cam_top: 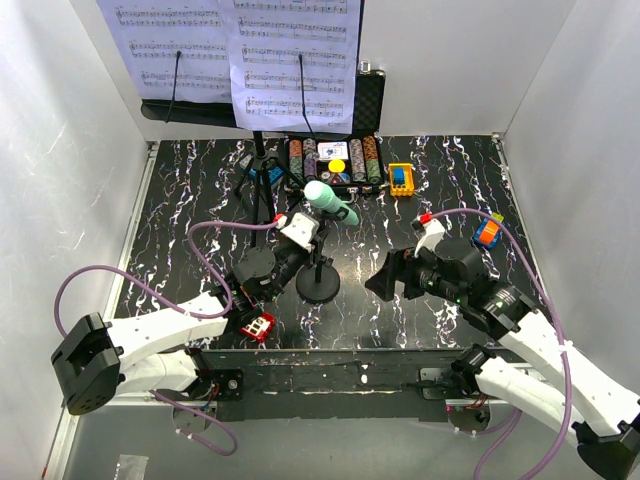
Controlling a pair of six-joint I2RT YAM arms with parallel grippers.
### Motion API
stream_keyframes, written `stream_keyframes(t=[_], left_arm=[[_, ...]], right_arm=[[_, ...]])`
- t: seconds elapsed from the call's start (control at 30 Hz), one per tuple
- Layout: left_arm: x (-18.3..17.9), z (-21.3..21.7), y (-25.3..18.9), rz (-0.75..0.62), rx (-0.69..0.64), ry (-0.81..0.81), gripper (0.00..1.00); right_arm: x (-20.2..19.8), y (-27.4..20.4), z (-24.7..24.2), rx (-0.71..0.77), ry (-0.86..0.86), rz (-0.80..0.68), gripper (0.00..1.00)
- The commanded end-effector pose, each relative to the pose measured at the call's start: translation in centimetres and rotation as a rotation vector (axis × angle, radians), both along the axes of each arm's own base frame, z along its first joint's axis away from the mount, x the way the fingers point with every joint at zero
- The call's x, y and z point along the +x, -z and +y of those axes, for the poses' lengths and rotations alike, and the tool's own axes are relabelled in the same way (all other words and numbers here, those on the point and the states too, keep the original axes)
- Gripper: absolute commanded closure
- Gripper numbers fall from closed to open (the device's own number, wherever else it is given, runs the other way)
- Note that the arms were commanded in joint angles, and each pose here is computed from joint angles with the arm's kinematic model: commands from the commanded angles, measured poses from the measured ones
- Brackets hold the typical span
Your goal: Pack up the instrument practice props
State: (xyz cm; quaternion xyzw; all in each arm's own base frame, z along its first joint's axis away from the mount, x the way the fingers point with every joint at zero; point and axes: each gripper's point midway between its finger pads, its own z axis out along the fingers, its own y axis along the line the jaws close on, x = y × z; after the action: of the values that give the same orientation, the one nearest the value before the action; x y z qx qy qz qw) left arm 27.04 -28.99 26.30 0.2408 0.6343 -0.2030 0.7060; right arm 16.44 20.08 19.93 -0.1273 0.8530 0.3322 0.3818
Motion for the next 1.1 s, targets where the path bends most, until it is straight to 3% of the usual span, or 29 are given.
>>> stream_keyframes(t=[0.0, 0.03, 0.27, 0.5, 0.77, 1.07], left_arm=[[0.0, 0.1, -1.5, -0.029, -0.025, -0.001, 0.96], [0.0, 0.1, -1.4, -0.028, -0.026, -0.002, 1.00], [-0.4, 1.3, -0.9, 0.002, -0.037, -0.024, 1.00], [-1.2, 3.7, -0.2, 0.027, -0.059, -0.075, 1.00], [-3.0, 2.5, -0.1, -0.017, -0.042, 0.061, 1.00], [-2.9, 0.8, 0.7, -0.016, 0.005, 0.116, 1.00]], right_arm=[[0.8, -2.0, 2.6, 0.149, -0.014, 0.006, 0.02], [1.0, -1.9, 2.9, 0.162, -0.004, 0.017, 0.02], [1.8, -1.9, 6.0, 0.305, -0.040, 0.097, 0.22], [2.8, -0.9, 8.8, 0.390, -0.112, 0.187, 0.21], [3.3, 0.3, 11.3, 0.416, -0.204, 0.250, 0.20], [3.9, 1.4, 12.4, 0.433, -0.231, 0.267, 0.34]])
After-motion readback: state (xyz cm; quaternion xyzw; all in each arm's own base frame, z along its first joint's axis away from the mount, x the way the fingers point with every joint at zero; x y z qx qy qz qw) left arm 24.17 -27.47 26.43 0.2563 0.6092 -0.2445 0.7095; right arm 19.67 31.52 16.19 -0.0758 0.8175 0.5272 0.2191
